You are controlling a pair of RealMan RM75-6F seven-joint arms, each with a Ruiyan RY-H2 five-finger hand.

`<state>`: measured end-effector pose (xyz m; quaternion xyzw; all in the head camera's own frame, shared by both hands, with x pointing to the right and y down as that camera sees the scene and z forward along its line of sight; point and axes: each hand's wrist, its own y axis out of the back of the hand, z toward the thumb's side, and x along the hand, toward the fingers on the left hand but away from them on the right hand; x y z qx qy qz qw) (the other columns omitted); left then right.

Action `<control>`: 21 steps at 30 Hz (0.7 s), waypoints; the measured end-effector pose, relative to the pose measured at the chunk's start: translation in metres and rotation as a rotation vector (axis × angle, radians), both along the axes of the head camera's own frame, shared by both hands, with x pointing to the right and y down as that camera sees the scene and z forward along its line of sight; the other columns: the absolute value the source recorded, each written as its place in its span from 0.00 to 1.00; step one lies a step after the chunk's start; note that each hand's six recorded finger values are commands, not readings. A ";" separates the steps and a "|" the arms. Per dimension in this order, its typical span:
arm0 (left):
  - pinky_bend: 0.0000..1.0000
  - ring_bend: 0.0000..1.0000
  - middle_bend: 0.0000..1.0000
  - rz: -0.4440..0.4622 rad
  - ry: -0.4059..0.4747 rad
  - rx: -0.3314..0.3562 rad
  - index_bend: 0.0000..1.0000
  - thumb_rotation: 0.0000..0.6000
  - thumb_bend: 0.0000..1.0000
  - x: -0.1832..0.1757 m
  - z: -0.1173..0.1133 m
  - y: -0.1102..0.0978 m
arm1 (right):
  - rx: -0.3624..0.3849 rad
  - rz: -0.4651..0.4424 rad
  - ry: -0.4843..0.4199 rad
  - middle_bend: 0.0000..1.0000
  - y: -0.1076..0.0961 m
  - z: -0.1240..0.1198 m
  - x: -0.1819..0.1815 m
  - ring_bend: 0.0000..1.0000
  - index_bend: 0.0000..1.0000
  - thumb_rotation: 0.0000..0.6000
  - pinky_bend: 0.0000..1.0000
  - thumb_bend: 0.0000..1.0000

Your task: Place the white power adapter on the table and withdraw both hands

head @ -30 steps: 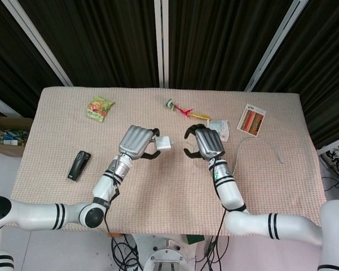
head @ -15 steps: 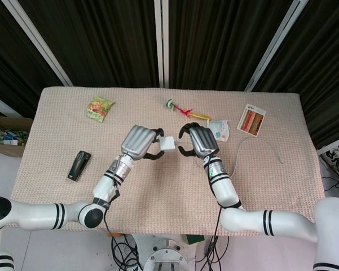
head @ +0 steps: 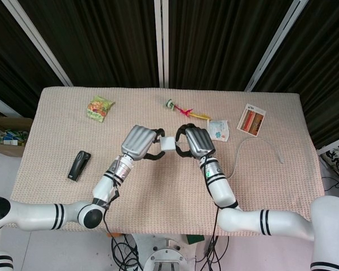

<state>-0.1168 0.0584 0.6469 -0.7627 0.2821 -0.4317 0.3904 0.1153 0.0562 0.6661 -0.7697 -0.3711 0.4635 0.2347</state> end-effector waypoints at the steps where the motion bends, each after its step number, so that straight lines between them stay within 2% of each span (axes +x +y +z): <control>1: 0.99 0.83 0.56 0.000 0.000 0.000 0.58 0.74 0.50 0.000 0.000 0.000 | -0.001 0.000 -0.001 0.37 0.000 0.000 0.000 0.21 0.60 1.00 0.41 0.42; 7: 0.99 0.83 0.56 -0.007 -0.004 0.001 0.58 0.75 0.50 -0.003 0.001 -0.001 | 0.003 -0.002 -0.008 0.38 0.000 -0.001 -0.001 0.22 0.64 1.00 0.41 0.47; 16: 0.99 0.83 0.56 -0.039 0.011 -0.001 0.58 0.75 0.50 -0.020 0.004 -0.002 | 0.022 0.009 0.036 0.39 -0.003 -0.003 0.020 0.22 0.65 1.00 0.41 0.48; 21: 0.99 0.83 0.55 -0.070 -0.021 -0.007 0.58 0.76 0.50 -0.045 0.020 -0.005 | 0.030 0.034 0.067 0.38 -0.008 -0.004 0.041 0.22 0.65 1.00 0.41 0.48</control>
